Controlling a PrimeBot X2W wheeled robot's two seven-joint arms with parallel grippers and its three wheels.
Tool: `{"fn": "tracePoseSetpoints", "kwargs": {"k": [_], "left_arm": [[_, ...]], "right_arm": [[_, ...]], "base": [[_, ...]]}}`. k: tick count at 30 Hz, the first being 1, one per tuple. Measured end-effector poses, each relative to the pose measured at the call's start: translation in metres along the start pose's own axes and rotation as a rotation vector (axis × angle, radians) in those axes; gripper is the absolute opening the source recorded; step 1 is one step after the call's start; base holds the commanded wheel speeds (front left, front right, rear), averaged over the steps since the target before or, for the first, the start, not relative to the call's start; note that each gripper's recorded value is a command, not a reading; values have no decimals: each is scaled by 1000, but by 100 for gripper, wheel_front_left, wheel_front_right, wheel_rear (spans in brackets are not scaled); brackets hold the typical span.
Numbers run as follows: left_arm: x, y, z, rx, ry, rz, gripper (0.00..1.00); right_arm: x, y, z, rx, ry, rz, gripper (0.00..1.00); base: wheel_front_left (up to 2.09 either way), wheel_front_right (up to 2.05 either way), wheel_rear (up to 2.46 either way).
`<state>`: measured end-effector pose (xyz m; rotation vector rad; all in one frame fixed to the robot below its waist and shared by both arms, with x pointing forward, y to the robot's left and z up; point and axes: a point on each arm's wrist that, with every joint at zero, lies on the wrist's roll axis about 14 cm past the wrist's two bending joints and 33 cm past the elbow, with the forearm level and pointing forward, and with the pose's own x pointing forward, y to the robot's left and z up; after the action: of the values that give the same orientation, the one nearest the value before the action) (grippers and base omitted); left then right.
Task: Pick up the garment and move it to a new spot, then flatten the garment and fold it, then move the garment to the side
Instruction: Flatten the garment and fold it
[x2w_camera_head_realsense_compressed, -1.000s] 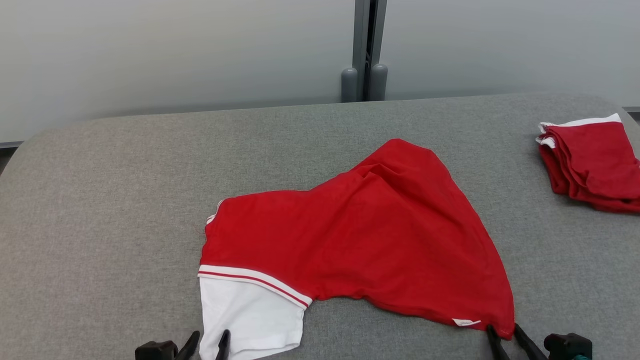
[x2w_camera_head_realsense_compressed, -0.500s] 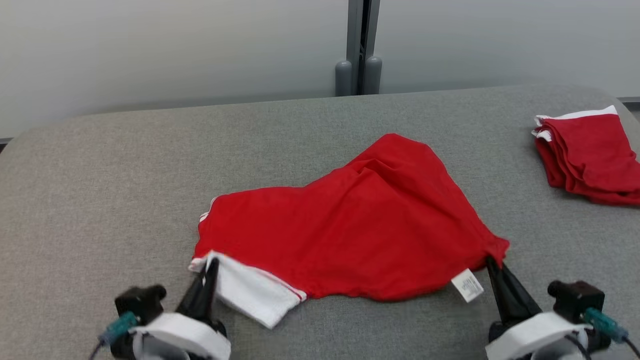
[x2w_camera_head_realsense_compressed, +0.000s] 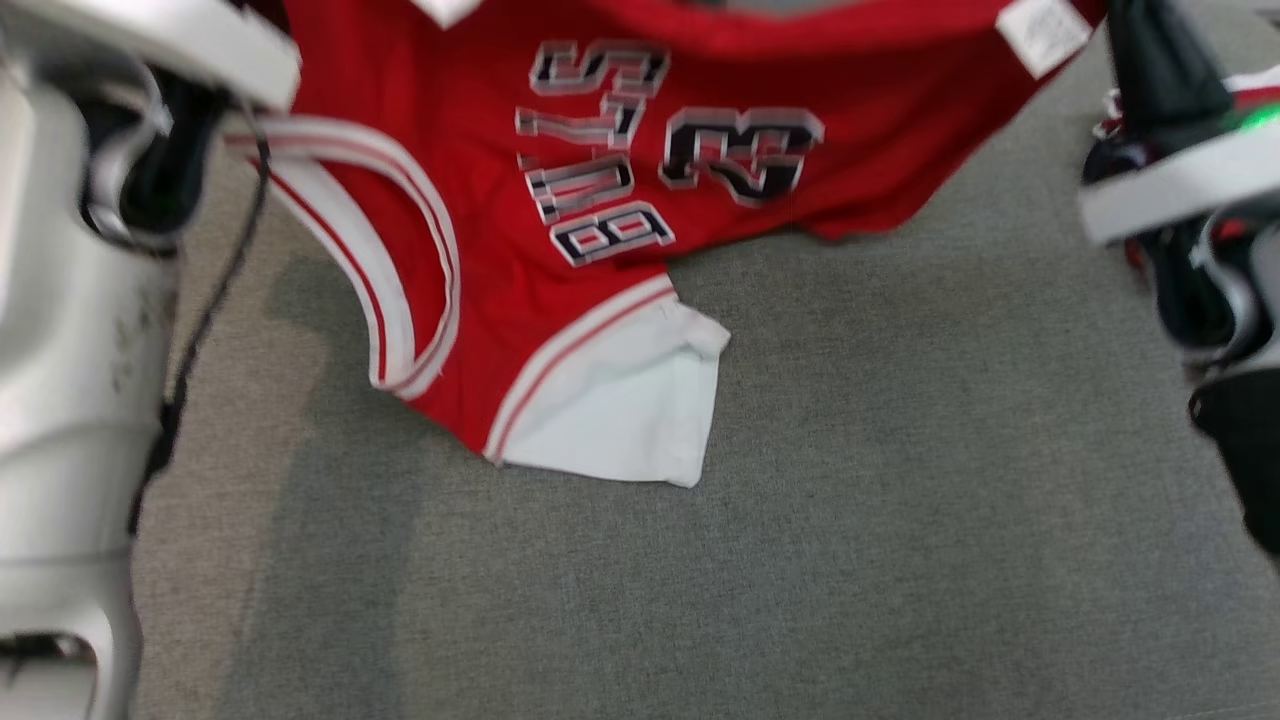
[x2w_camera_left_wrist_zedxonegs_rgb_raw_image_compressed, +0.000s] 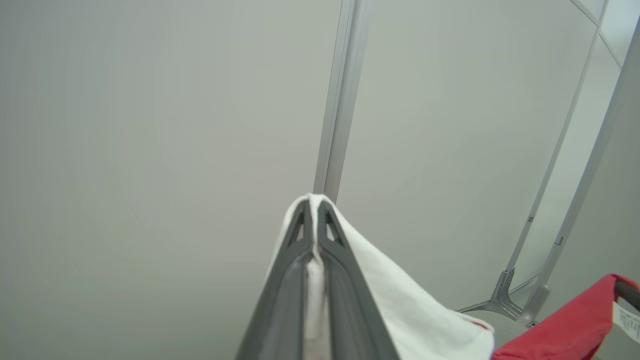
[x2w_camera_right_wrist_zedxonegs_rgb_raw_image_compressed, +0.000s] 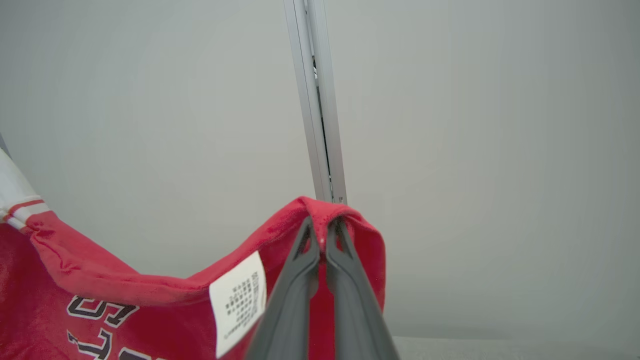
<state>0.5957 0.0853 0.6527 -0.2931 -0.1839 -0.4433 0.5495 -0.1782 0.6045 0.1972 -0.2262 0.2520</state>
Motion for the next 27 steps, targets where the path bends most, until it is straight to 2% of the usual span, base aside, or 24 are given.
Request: {"fn": "tracePoseSetpoints", "kwargs": {"k": [7, 12, 19, 22, 27], "left_arm": [[92, 10, 45, 66, -70, -20, 0], [135, 12, 79, 96, -160, -22, 0], [160, 9, 97, 128, -212, -26, 0], [167, 12, 95, 136, -210, -16, 0], [173, 23, 78, 148, -179, 2, 0]], "right_arm": [[96, -19, 45, 49, -90, 7, 0], [143, -35, 65, 52, -132, -13, 0], [177, -45, 77, 7, -161, -31, 0], [187, -44, 74, -39, -153, -27, 0], [197, -46, 64, -55, -142, -31, 0]], "base": [[0, 0, 0], [0, 0, 0], [0, 0, 0], [0, 0, 0], [0, 0, 0]]}}
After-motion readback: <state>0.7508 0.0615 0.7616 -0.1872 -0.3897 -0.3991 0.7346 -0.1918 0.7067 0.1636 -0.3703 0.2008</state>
